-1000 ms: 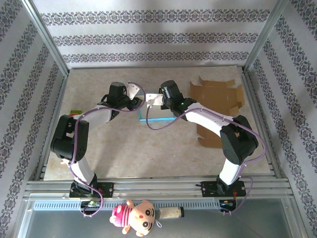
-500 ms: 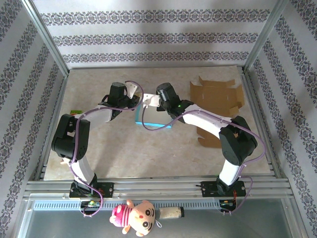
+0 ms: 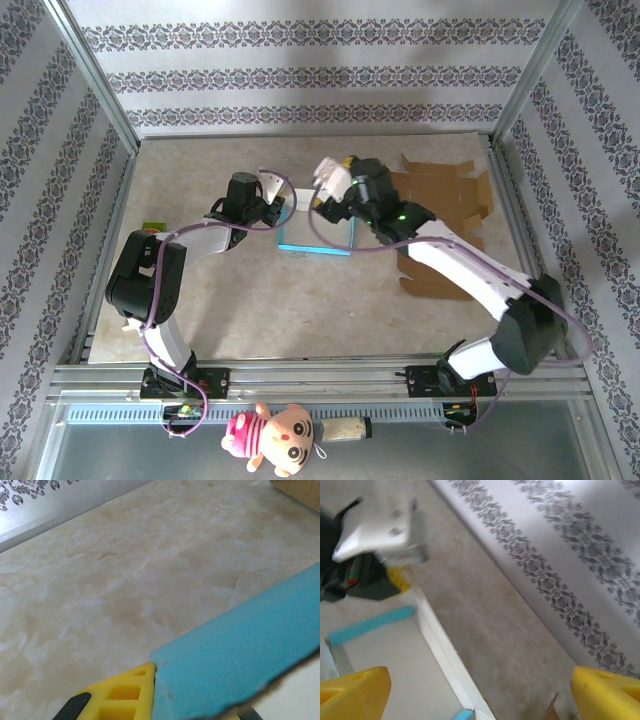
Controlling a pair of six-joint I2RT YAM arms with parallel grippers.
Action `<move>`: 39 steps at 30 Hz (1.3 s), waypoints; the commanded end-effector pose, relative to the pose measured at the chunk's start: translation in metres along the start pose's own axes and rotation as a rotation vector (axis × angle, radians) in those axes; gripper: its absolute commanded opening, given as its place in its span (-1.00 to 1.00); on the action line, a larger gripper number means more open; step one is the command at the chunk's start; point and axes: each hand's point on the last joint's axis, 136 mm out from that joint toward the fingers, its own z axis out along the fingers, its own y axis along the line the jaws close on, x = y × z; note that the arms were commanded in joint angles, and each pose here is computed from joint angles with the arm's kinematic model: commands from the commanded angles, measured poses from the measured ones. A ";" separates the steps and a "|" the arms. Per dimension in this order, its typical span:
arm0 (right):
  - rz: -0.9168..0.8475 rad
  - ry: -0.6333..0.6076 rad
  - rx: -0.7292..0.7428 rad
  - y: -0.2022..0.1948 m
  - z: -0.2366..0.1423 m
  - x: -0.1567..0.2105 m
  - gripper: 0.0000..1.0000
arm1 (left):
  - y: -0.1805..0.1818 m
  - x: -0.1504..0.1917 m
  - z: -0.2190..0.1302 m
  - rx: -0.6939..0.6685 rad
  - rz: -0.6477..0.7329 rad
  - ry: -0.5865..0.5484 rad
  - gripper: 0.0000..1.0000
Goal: Fold the paper box
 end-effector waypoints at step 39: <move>0.670 0.305 -0.291 0.012 0.054 0.144 0.26 | -0.033 -0.001 -0.008 0.029 0.038 -0.020 -0.81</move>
